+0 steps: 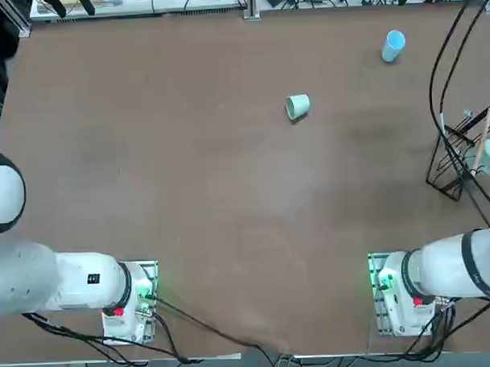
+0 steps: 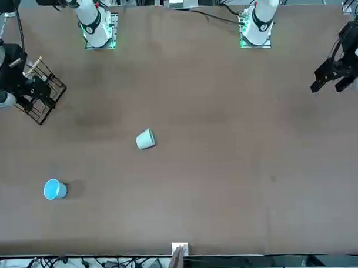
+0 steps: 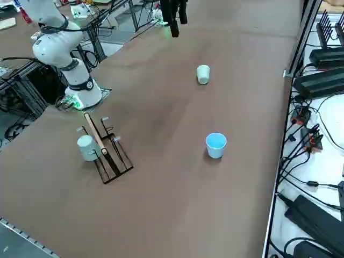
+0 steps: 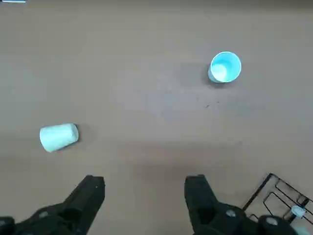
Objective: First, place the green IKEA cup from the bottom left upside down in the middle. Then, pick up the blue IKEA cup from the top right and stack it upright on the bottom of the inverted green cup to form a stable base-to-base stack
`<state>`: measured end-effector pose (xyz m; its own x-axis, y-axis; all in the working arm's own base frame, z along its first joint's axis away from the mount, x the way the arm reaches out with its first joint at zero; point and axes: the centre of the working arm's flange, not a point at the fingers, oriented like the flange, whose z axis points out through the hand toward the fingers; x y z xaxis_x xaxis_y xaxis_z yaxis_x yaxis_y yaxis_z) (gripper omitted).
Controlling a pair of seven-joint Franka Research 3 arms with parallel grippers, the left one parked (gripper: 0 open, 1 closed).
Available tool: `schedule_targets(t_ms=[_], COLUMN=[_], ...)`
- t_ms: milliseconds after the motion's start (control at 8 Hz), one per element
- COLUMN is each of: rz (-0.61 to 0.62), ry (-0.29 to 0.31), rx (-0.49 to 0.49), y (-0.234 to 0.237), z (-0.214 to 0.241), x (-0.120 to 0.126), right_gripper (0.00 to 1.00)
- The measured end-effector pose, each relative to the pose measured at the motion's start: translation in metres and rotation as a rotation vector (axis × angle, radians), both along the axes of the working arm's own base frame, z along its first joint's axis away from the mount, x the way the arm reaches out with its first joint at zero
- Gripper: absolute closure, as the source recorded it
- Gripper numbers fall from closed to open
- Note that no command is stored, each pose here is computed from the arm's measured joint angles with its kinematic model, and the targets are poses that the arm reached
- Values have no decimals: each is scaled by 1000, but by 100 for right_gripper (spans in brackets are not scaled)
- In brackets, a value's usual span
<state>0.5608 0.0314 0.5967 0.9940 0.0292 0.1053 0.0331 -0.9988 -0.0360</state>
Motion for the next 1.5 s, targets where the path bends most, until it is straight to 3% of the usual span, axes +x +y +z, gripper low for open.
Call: schedule_targets(t_ms=[500, 1000, 1250, 1500], rz=[8, 121, 270, 510], ry=[25, 43, 40, 13], rx=[18, 23, 19, 8], y=[8, 78, 128, 170], z=[-7, -43, -72, -107], x=[-1, 13, 19, 28], right_gripper=[0, 0, 0, 0])
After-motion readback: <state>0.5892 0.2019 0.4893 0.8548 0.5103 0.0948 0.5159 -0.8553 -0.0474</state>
